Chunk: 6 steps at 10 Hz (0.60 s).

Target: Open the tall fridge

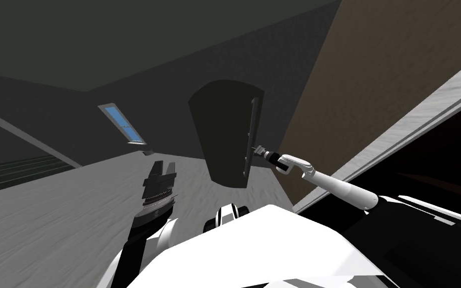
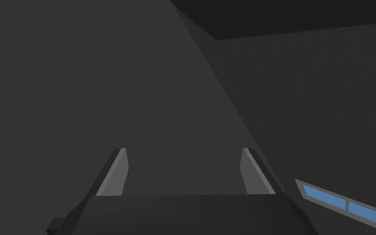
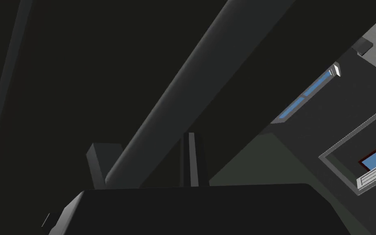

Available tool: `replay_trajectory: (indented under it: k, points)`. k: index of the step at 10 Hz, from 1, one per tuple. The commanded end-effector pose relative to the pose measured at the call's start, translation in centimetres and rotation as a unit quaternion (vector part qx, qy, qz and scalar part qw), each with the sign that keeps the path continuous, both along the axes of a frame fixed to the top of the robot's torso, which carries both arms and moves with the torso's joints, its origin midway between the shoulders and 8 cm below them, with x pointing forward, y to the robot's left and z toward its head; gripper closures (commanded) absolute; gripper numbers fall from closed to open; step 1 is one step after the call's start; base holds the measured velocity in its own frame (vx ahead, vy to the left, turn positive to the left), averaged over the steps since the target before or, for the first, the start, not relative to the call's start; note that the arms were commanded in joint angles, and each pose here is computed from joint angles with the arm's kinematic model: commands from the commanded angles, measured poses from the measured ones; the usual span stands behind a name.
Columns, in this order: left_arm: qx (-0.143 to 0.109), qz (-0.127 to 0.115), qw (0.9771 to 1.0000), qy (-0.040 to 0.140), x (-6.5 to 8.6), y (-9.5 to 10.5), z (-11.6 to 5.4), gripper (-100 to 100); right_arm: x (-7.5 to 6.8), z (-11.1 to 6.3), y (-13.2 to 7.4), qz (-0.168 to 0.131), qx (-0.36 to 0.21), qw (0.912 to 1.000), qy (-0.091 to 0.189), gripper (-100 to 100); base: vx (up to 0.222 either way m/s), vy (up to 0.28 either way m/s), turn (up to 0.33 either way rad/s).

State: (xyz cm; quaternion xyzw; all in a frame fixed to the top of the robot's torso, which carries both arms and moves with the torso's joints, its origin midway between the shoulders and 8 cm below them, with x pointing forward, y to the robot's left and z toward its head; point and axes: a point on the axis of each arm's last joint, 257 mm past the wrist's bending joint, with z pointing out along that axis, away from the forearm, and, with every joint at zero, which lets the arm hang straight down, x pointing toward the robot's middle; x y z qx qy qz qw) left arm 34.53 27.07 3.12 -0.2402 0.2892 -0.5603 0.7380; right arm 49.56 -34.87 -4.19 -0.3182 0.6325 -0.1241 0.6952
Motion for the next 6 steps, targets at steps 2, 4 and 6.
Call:
replay_trajectory:
  k: [2,4,6]
  points:
    - [0.000,0.000,1.0000,0.000,0.0,0.0,0.0,0,0.7,0.0,-2.6,-0.036,-0.001,0.9994,0.000,100,-0.158,0.310,-0.087]
    - [0.000,0.000,1.0000,0.000,0.0,0.0,0.0,0,1.1,0.2,-4.6,-0.063,-0.001,0.9980,0.000,100,-0.182,0.412,-0.133]
    - [0.000,0.000,1.0000,0.000,0.0,0.0,0.0,0,1.4,0.3,-6.6,-0.090,-0.001,0.9960,0.000,100,-0.163,0.413,-0.129]
